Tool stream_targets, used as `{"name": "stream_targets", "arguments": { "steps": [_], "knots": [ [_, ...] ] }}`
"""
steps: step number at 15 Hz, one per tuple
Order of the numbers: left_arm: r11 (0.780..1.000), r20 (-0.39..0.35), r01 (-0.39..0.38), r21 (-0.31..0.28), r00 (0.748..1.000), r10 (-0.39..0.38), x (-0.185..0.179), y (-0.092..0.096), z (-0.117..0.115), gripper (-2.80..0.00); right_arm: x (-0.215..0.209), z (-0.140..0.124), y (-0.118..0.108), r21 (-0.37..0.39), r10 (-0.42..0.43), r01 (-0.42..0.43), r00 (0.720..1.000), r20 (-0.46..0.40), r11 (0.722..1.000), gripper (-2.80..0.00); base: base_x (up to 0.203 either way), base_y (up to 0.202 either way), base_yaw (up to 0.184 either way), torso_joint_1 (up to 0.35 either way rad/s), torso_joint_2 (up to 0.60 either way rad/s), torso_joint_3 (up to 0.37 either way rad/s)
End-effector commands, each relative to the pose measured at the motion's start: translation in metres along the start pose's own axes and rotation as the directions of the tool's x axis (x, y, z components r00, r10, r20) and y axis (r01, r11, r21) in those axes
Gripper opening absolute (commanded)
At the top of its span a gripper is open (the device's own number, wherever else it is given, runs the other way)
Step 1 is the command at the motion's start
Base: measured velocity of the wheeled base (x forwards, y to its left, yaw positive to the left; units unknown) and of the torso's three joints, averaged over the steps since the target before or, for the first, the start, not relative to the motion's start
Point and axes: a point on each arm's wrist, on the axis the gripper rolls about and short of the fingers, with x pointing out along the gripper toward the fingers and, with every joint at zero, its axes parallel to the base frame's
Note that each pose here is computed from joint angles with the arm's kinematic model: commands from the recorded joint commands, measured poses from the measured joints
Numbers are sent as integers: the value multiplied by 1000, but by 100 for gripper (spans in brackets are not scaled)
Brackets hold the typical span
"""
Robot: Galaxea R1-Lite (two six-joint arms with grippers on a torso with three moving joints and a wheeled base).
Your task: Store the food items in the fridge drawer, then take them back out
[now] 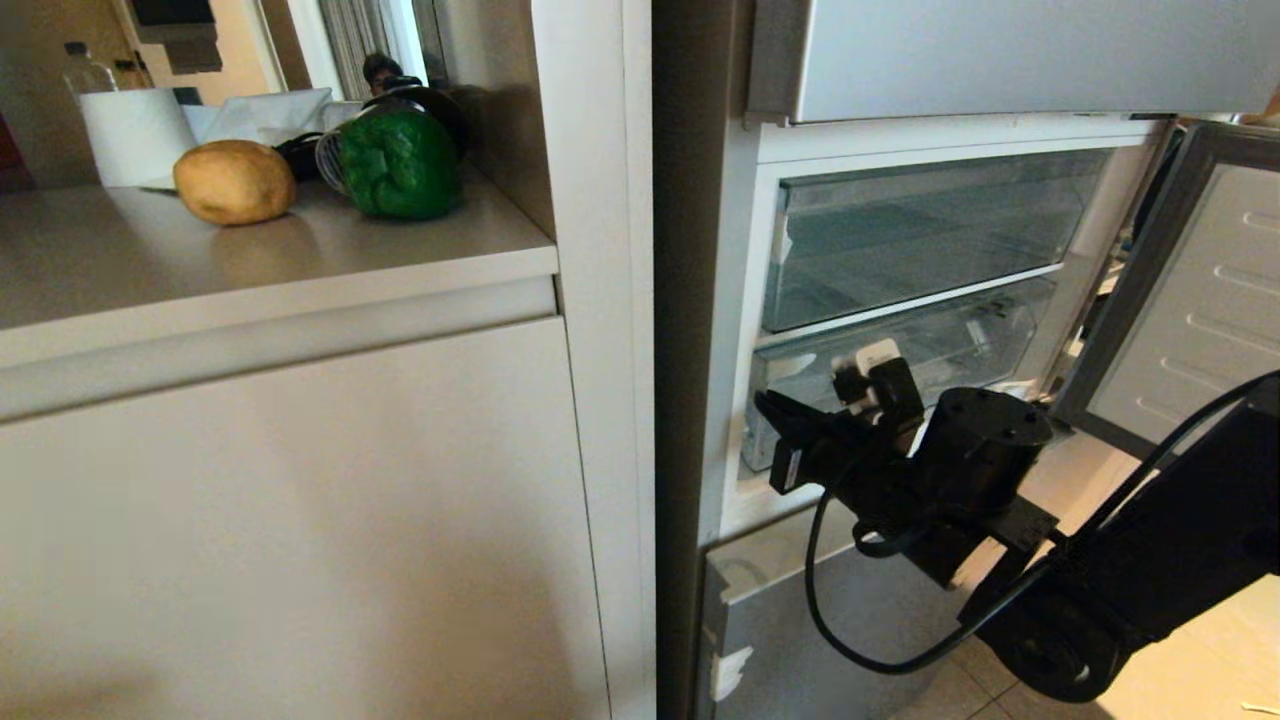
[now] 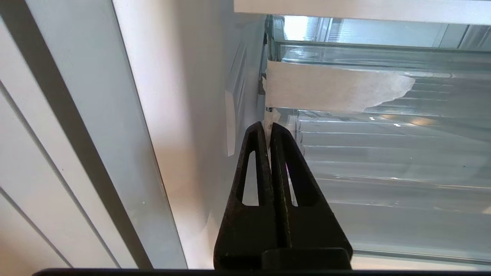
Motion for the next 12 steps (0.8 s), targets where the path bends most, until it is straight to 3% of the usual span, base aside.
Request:
{"name": "stream_targets", "arguments": {
  "steps": [1,6,12],
  "knots": [
    [1000,-2,-1,0,1000,1,0,0,0,-280,-2,0,1,-1,1,-1,1000,0,1000,-280,0,0,0,0,0,0],
    [1000,-2,-1,0,1000,1,0,0,0,-280,-20,13,4,0,4,-4,1000,12,1000,-280,0,0,0,0,0,0],
    [1000,-2,-1,0,1000,1,0,0,0,-280,-46,21,29,7,23,-23,1000,-2,1000,-280,0,0,0,0,0,0]
  ]
}}
